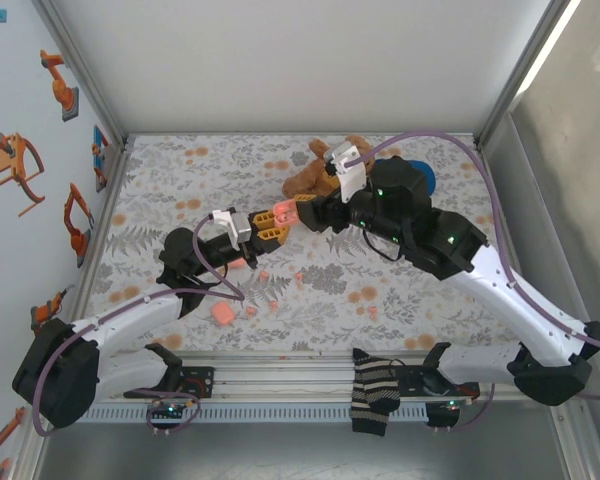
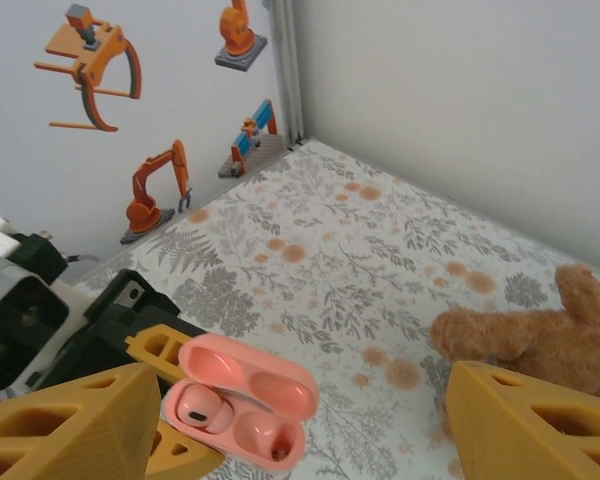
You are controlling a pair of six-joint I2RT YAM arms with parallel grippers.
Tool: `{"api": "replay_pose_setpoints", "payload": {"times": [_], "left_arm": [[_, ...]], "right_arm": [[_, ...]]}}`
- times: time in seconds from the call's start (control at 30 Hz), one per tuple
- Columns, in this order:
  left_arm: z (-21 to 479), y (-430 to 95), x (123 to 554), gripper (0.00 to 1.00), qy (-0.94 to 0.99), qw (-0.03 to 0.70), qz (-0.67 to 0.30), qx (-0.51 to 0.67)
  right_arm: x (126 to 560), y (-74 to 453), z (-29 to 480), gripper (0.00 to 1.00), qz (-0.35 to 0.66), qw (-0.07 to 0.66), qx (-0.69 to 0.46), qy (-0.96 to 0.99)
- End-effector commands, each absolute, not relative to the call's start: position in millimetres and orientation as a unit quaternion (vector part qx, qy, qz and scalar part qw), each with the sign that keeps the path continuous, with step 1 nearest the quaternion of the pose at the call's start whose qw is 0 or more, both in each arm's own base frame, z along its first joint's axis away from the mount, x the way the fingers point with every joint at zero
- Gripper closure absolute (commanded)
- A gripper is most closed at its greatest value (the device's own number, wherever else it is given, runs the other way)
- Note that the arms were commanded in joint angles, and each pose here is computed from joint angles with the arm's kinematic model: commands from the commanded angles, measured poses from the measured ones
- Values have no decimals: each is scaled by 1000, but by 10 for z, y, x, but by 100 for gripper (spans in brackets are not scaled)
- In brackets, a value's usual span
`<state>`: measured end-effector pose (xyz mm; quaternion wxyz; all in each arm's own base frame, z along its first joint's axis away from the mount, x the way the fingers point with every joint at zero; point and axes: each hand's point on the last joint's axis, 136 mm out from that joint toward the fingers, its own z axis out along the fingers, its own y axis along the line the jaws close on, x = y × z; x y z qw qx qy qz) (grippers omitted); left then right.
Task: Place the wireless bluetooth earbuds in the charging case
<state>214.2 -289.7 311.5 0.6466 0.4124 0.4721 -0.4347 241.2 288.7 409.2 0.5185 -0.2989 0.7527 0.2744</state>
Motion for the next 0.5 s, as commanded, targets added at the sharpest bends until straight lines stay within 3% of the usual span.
{"api": "replay_pose_setpoints", "payload": {"times": [0.0,0.47], "left_arm": [[3180,-2867,2089,100,458,658,-437,408],[3022,-2721,1974,100,480,655,-412,413]], "right_arm": [[2441,2654,4083,25,282,506,-254,775],[2588,1772,2798,24,210,351,-104,907]]}}
